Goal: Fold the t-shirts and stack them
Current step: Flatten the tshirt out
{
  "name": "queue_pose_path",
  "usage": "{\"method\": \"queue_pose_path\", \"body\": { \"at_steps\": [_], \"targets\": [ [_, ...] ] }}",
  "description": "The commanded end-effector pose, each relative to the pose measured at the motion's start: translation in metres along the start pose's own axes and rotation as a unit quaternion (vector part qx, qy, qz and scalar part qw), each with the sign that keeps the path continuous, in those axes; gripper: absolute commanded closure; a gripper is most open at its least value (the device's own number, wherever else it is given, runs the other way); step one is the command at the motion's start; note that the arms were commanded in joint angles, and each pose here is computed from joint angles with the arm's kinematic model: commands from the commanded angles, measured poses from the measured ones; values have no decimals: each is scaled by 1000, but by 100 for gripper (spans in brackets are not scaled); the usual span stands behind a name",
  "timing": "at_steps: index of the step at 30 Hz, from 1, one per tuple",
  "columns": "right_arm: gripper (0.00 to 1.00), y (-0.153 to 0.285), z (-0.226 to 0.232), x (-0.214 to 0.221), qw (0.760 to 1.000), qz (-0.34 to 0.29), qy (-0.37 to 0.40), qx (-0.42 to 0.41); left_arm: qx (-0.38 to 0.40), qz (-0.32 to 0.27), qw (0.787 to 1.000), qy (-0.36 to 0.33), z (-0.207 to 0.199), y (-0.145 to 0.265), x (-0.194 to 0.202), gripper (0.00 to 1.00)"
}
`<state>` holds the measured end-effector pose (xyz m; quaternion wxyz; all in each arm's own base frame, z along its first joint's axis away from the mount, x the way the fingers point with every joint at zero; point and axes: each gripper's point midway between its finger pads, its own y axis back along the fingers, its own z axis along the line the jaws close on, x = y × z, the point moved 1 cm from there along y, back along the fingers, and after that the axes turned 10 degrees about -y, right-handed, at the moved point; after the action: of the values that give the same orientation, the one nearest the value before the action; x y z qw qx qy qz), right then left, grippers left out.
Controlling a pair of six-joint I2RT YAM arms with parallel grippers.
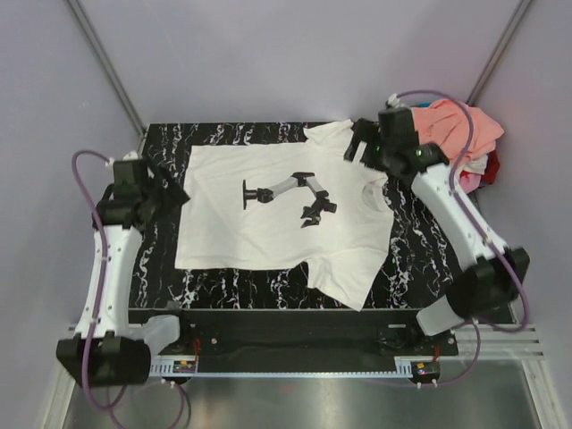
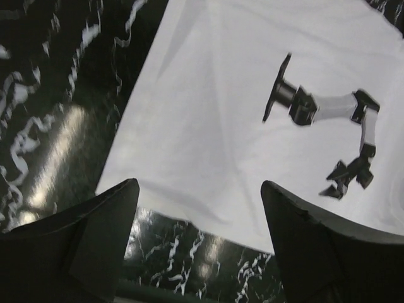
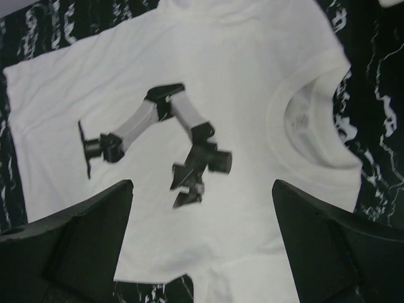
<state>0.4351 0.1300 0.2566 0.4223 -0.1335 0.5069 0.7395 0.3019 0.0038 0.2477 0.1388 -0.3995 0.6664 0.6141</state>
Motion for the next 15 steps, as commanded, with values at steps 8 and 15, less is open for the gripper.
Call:
{"method": "queue_pose_path", "body": {
  "at_steps": [8,15],
  "targets": [
    [4,89,-39,177,995,98,-19,-10,-6,104,981,167,34,-27,166,21],
    [4,94,-57,200,993,117,-28,-12,-57,87,977,184,53,-45,170,28]
  ]
}}
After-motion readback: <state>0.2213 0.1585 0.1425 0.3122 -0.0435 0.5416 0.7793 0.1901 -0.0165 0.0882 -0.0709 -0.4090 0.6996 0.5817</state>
